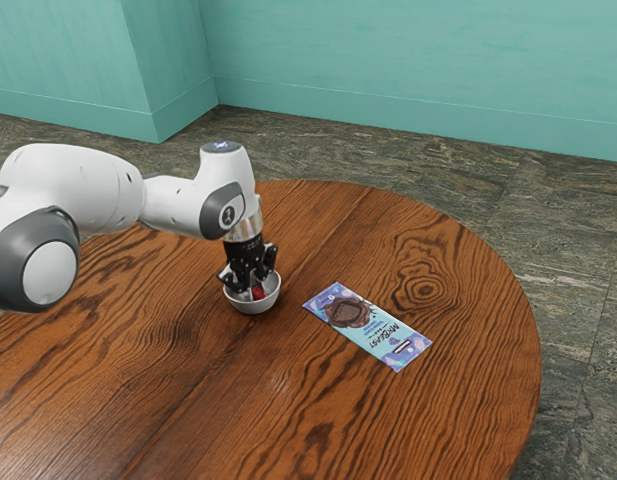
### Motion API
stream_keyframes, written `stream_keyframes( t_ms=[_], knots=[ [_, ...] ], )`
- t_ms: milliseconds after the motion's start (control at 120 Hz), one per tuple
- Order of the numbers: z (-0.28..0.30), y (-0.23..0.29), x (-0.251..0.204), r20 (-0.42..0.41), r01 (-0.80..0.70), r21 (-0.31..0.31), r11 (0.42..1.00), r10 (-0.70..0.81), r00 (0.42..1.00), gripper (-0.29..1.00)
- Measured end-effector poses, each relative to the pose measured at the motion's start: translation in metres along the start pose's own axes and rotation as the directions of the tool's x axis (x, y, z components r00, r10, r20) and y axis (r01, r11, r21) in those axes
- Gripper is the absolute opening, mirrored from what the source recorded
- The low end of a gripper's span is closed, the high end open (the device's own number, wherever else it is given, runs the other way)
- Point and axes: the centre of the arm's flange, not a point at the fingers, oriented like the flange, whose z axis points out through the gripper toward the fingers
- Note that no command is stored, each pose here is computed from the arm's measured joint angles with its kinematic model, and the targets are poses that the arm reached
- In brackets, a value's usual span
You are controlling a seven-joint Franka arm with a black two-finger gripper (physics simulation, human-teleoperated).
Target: Take strawberry from the bowl
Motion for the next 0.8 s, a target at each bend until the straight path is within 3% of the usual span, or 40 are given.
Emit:
stream_keyframes(
  t_ms=[375,508,800],
  knots=[
    [-0.082,-0.002,-0.03,-0.021,-0.033,-0.051,0.998,0.032,0.999,-0.02],
    [-0.097,-0.005,-0.079,-0.013,-0.096,-0.039,0.995,0.096,0.995,-0.03],
    [-0.07,-0.005,-0.184,0.016,-0.248,0.027,0.968,0.248,0.969,-0.03]
  ],
)
